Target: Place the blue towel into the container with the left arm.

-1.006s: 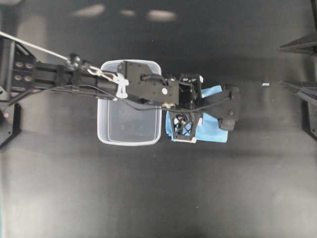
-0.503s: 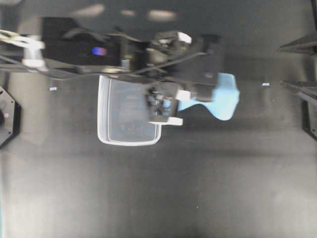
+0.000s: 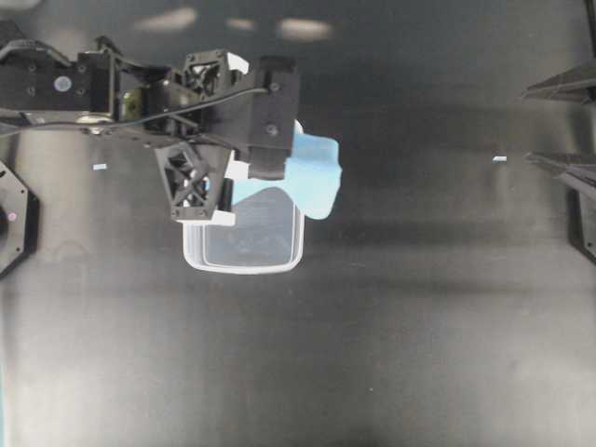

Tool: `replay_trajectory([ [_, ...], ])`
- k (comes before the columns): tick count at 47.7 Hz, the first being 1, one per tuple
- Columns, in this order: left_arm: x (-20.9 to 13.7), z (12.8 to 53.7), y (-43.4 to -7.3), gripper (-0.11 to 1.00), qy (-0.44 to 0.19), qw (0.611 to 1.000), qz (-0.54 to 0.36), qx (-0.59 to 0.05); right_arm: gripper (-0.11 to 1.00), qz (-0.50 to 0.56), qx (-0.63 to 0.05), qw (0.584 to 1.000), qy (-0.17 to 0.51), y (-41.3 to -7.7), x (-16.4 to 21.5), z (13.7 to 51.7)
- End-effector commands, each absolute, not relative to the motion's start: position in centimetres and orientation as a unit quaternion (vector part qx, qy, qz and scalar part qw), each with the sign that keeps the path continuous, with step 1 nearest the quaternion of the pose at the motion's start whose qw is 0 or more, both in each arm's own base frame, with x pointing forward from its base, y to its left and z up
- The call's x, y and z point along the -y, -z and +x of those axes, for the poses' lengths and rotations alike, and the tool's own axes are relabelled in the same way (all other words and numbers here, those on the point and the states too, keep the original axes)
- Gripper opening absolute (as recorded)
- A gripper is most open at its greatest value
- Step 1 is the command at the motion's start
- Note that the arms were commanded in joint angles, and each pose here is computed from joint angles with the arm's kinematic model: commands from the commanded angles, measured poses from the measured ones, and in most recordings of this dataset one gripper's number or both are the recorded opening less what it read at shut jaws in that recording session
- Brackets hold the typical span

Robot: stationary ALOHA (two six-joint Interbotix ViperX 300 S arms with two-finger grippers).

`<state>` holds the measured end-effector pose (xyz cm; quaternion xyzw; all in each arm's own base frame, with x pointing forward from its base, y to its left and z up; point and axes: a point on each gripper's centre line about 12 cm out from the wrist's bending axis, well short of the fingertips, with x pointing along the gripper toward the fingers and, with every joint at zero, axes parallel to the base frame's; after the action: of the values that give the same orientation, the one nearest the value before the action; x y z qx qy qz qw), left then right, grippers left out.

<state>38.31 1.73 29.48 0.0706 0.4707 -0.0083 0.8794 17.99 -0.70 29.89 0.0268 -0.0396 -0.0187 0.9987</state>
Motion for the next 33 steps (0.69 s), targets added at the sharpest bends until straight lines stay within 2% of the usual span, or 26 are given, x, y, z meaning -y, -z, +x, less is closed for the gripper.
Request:
replay_trajectory([
  [1, -1.9, 37.8, -29.7, 0.05, 0.006, 0.882, 0.071, -0.465, 0.76, 0.028, 0.043, 0.999, 0.019, -30.1, 0.7, 18.2],
  [12, -1.8, 37.4, -27.1, 0.05, 0.009, 0.875, 0.072, -0.48, 0.76, 0.028, 0.04, 0.999, 0.018, -29.9, 0.7, 18.2],
  [29, -2.2, 37.2, -26.4, 0.06, 0.002, 0.876, 0.064, -0.479, 0.76, 0.028, 0.04, 0.999, 0.019, -30.0, 0.7, 18.2],
  [31, -2.3, 37.2, -26.2, 0.07, 0.0, 0.875, 0.063, -0.481, 0.76, 0.028, 0.04, 0.999, 0.019, -29.9, 0.7, 18.2],
  [33, -2.4, 37.2, -26.0, 0.15, -0.001, 0.873, 0.061, -0.483, 0.76, 0.028, 0.041, 0.999, 0.018, -29.9, 0.7, 18.2],
])
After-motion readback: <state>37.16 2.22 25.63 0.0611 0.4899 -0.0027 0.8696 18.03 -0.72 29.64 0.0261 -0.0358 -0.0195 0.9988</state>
